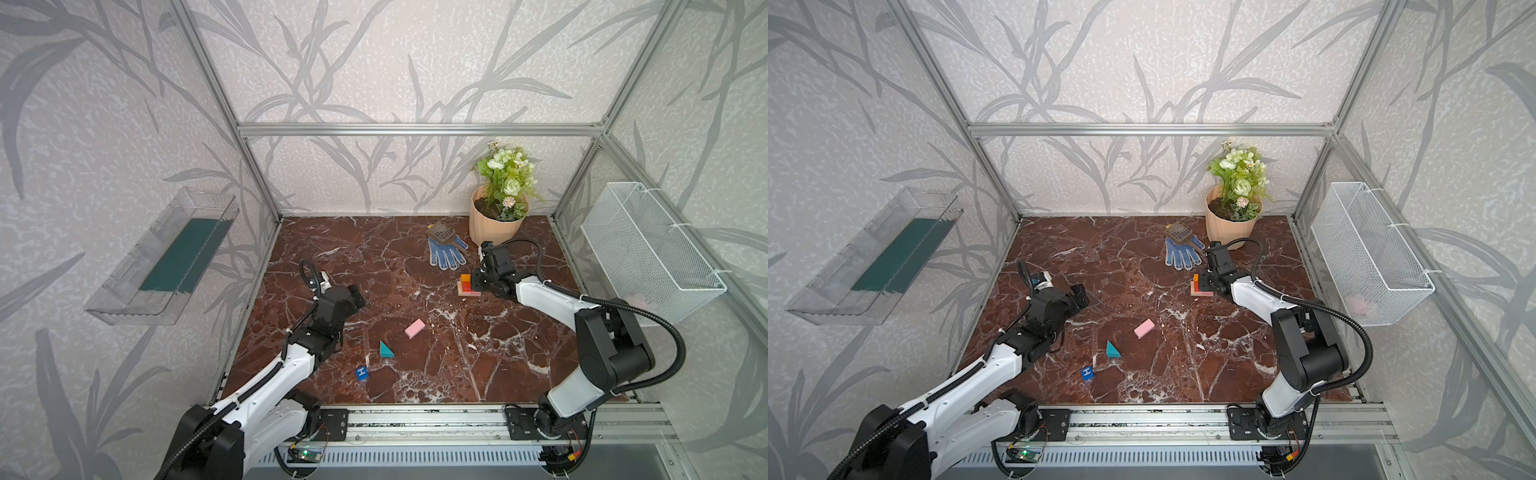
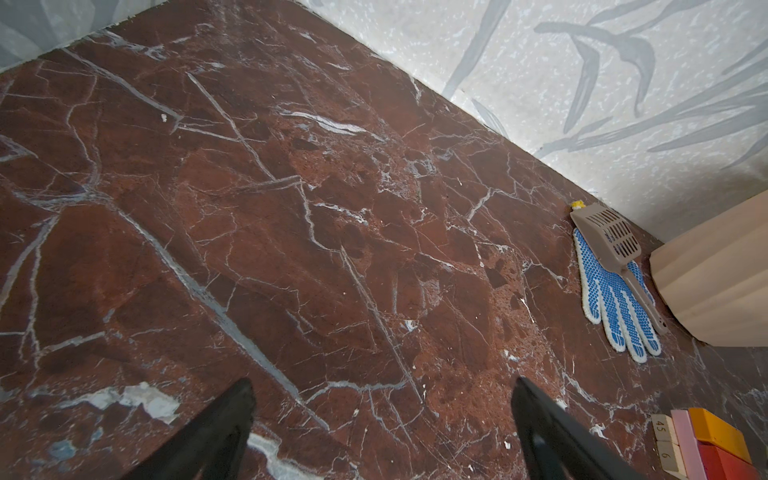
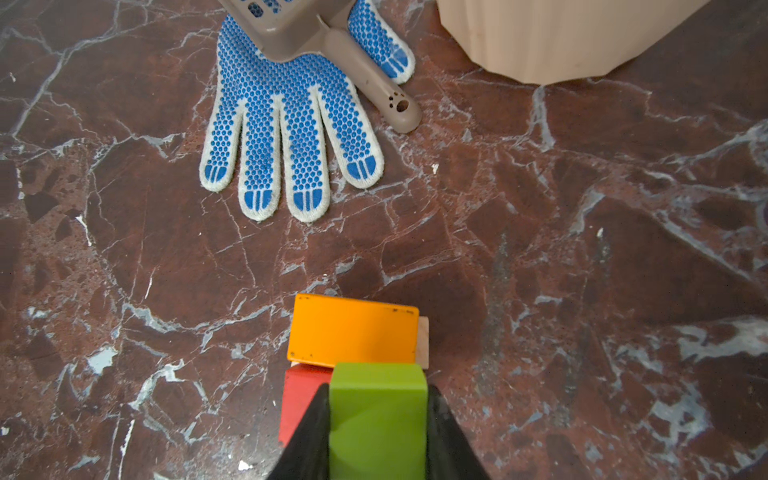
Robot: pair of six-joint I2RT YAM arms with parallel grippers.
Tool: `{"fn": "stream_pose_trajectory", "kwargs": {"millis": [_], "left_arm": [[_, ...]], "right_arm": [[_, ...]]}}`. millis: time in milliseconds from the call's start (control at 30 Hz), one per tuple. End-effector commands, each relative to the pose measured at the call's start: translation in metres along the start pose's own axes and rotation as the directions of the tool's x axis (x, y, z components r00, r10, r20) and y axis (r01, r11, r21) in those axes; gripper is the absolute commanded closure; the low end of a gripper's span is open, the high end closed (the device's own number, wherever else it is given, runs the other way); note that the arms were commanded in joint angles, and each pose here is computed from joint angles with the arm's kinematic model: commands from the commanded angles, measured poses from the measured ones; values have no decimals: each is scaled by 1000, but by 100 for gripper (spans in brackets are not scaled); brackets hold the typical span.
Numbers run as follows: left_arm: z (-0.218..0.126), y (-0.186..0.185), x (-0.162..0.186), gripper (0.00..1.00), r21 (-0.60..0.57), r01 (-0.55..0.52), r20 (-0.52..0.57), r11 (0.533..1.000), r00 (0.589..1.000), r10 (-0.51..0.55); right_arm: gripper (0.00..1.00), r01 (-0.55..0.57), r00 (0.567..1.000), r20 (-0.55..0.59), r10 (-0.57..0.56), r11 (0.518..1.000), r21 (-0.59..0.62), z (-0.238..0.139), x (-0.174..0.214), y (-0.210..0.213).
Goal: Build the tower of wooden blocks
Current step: 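Lower the lime green cube onto the orange and red blocks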
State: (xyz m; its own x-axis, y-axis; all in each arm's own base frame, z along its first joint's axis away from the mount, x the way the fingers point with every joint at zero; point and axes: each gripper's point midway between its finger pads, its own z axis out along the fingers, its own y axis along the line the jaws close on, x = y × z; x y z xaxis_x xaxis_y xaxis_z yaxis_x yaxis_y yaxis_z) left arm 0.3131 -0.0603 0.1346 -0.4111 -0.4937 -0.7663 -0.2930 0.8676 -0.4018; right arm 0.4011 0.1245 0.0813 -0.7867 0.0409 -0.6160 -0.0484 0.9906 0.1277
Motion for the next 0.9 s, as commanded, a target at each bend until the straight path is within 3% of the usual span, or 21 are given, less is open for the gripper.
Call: {"fn": "stream_pose_trajectory", "kwargs": {"millis": [0, 867], "left_arm": [[-1, -3, -11, 3, -6, 17, 24, 1000, 1000, -17], [1, -5, -8, 3, -1, 19, 11, 1000, 1000, -19]], "right_arm": [[98, 5, 1000, -15, -5, 1000, 1, -2, 4, -2], [95, 9, 997, -78, -7, 1000, 21, 9, 2, -1]]}}
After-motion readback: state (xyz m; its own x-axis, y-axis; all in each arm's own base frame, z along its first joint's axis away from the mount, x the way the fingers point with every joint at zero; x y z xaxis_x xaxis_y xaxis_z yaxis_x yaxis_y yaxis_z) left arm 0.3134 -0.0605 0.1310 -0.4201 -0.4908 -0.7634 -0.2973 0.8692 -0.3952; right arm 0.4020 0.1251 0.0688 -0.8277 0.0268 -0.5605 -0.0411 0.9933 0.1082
